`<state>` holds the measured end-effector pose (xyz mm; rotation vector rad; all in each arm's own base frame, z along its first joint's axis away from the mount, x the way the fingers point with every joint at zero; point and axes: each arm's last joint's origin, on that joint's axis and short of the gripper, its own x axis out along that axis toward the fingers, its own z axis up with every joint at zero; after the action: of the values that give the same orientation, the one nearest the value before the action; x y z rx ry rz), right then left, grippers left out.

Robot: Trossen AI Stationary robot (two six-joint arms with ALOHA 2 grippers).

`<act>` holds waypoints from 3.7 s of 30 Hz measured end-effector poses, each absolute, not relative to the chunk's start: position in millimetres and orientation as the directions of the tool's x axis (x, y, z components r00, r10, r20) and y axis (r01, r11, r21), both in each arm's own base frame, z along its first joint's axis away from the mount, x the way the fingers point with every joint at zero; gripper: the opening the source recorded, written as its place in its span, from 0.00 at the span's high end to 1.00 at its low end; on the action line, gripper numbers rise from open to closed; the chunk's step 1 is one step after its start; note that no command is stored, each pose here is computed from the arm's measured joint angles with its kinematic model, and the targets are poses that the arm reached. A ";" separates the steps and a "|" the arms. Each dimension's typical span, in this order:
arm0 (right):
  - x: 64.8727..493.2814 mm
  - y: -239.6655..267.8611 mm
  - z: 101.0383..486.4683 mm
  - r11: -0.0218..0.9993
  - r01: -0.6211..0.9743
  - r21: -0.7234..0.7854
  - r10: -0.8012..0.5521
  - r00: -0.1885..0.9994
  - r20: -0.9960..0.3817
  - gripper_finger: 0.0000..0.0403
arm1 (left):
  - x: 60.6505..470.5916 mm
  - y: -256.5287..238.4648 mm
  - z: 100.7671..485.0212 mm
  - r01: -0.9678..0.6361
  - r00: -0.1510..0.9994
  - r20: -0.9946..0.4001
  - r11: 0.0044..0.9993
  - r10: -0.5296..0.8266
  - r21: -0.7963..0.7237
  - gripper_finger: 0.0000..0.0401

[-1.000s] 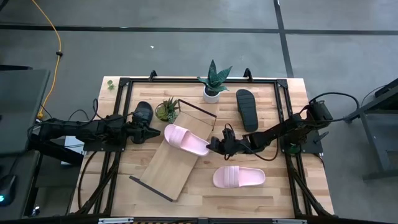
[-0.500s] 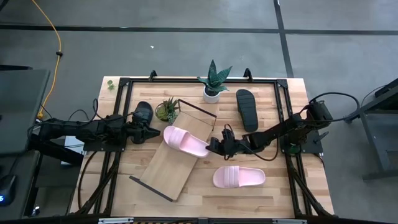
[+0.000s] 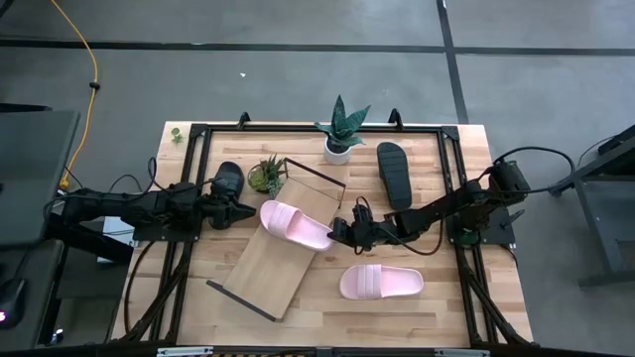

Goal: Pick and place slides into the shelf
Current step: Put the top pink slide on the shelf, then put the pink slide on the shelf

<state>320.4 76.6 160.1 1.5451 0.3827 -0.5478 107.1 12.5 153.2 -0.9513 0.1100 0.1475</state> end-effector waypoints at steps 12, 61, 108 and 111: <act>349.5 81.2 153.3 -0.039 0.585 0.810 -0.086 0.806 -0.586 0.89 | 107.1 12.5 153.2 -0.173 0.985 -0.158 0.572 0.076 -0.802 0.68; 333.6 96.5 164.5 -0.004 0.647 0.763 -0.194 0.748 -0.635 0.65 | 107.1 12.3 153.3 -0.168 0.985 -0.157 0.573 0.069 -0.802 0.68; 202.0 182.0 199.1 0.008 0.830 0.557 -0.019 0.557 -0.830 0.65 | 107.1 12.2 153.2 -0.167 0.985 -0.158 0.572 0.065 -0.803 0.68; 205.1 186.0 191.9 0.018 0.832 0.555 -0.024 0.555 -0.831 0.65 | 107.2 12.2 153.3 -0.166 0.985 -0.158 0.572 0.065 -0.803 0.68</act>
<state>205.1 186.0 191.9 1.4041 0.7527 -0.7724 107.2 12.2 153.3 -0.9531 0.1150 0.1356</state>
